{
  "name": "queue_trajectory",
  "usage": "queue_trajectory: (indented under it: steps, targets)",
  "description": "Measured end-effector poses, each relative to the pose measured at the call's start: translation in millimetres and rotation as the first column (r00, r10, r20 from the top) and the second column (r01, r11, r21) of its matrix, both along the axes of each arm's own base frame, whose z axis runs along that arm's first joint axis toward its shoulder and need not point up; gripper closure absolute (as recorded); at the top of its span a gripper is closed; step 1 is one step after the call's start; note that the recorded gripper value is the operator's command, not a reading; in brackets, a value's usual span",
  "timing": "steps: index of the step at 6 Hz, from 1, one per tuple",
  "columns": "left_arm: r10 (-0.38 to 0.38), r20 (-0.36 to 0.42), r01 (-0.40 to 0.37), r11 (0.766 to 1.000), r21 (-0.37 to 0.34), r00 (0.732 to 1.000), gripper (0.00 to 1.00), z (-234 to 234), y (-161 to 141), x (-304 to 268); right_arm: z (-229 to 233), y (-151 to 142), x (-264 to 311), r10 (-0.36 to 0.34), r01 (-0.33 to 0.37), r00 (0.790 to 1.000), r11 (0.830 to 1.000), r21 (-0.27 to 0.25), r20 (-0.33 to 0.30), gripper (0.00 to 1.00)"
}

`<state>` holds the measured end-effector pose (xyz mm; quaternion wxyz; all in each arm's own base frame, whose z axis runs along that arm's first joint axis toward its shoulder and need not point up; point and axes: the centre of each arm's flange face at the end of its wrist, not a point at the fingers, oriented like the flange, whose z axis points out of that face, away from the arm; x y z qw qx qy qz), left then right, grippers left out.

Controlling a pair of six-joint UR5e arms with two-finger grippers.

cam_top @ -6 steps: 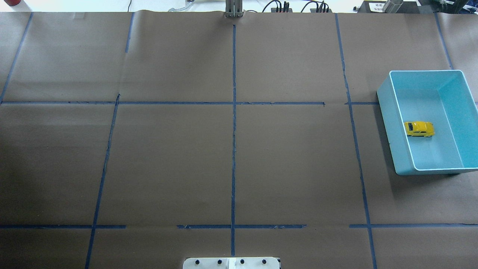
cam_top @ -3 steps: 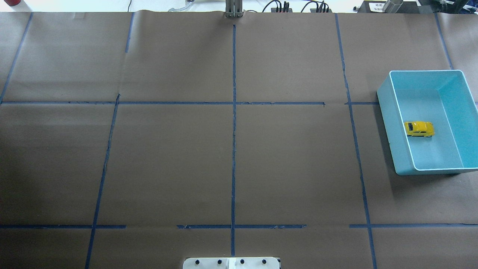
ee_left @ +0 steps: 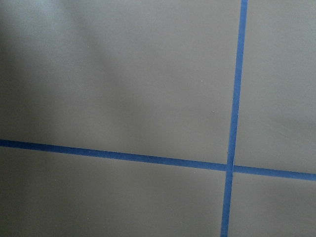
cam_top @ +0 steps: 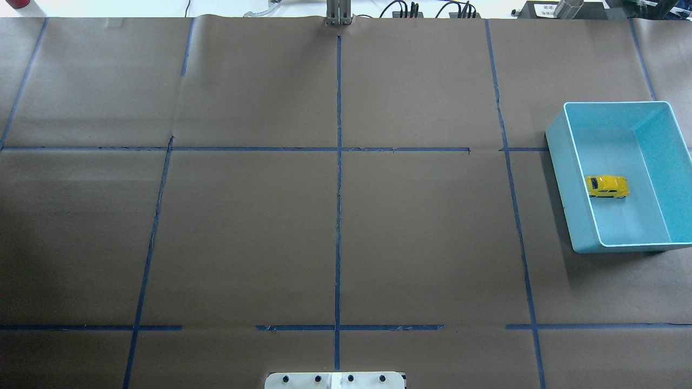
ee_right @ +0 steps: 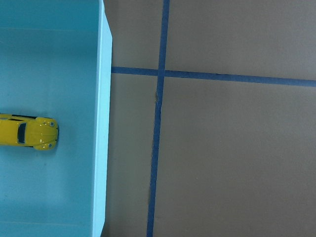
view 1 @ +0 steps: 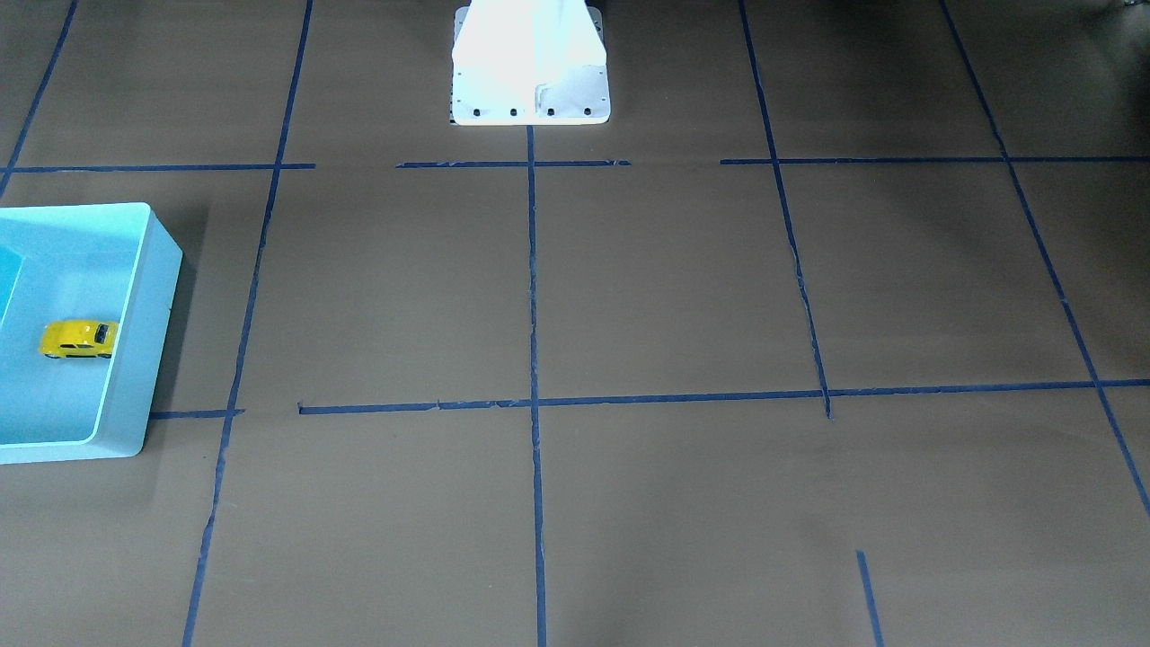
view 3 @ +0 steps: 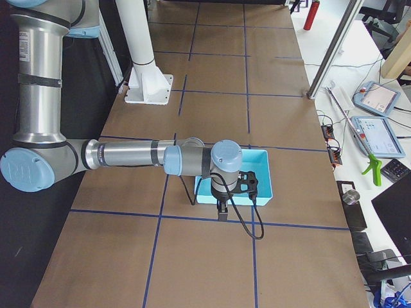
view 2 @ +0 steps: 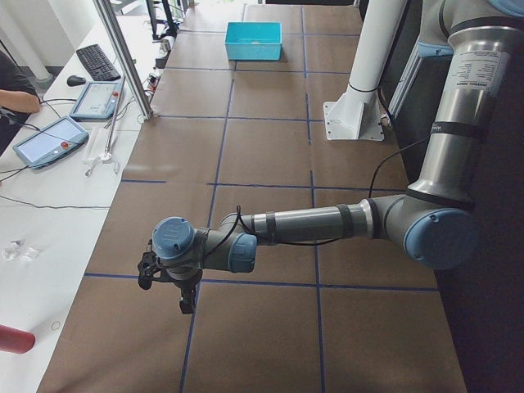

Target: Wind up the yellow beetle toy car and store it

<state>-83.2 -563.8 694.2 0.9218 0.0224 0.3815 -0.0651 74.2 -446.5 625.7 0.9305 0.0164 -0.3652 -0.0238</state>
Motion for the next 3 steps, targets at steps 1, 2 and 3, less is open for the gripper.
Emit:
queue_trajectory:
  steps: [1,2,3]
  targets:
    - [0.001,0.0,-0.001,1.0,0.002,1.0,0.0,-0.7,-0.2,0.0,0.6,-0.2,0.0,0.0,0.0,1.0,1.0,-0.001,0.0,0.0]
    - [0.002,0.0,-0.002,1.0,0.011,1.0,0.0,-1.1,-0.6,0.8,1.2,-0.3,0.0,0.0,0.0,1.0,1.0,-0.002,0.0,0.0]
    - [0.003,0.0,-0.003,1.0,0.022,1.0,0.0,-1.9,-1.0,1.3,1.4,-0.3,0.0,0.0,0.0,1.0,1.0,-0.003,0.0,0.0]
